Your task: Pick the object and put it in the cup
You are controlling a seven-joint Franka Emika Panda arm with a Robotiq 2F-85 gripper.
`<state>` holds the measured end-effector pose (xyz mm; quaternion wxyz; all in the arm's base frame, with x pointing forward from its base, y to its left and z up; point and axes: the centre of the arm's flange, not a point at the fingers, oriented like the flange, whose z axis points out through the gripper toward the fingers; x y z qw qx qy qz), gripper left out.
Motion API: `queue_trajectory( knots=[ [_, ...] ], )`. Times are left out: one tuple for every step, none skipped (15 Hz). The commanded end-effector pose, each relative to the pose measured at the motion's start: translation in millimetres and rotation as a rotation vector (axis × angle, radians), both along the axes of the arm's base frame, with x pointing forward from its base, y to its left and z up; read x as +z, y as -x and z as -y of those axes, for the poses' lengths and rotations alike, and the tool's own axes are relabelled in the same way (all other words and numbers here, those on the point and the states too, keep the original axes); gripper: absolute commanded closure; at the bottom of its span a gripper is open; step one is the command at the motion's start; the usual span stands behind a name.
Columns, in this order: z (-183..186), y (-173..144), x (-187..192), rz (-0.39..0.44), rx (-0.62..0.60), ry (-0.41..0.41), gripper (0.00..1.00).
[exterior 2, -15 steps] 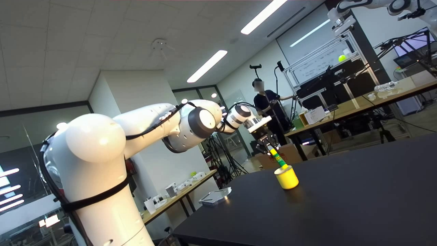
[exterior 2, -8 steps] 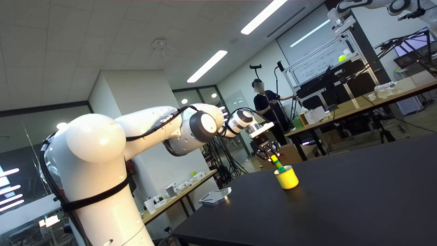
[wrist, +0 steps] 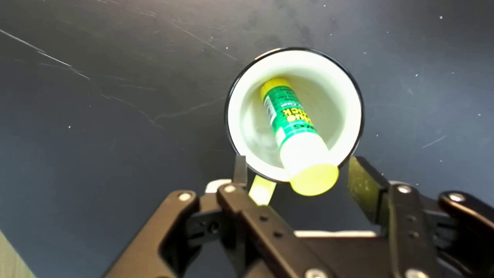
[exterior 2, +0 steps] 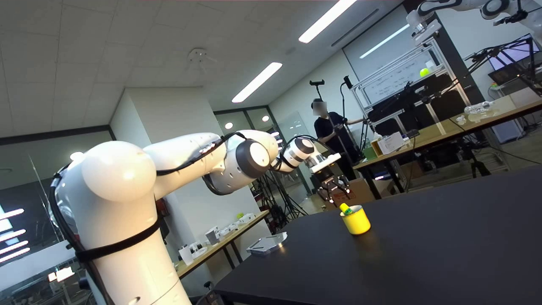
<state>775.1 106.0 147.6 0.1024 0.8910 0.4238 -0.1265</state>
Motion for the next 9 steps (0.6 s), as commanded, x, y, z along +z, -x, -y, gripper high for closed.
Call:
queue_trajectory(
  knots=[
    [2, 25, 24, 0.053, 0.002, -0.007, 0.01],
    [1, 25, 29, 0.07, 0.006, -0.011, 0.0],
    [0, 25, 33, 0.082, 0.009, -0.013, 0.0],
    [-1, 25, 37, 0.091, 0.014, -0.017, 0.0],
    [-6, -9, 20, 0.068, 0.016, -0.015, 0.0],
    [-6, -10, 23, 0.073, 0.018, -0.016, 0.0],
    [-7, -9, 22, 0.071, 0.018, -0.016, 0.0],
    [-6, -9, 19, 0.067, 0.018, -0.015, 0.0],
    [-6, -8, 17, 0.064, 0.018, -0.015, 0.0]
  ],
)
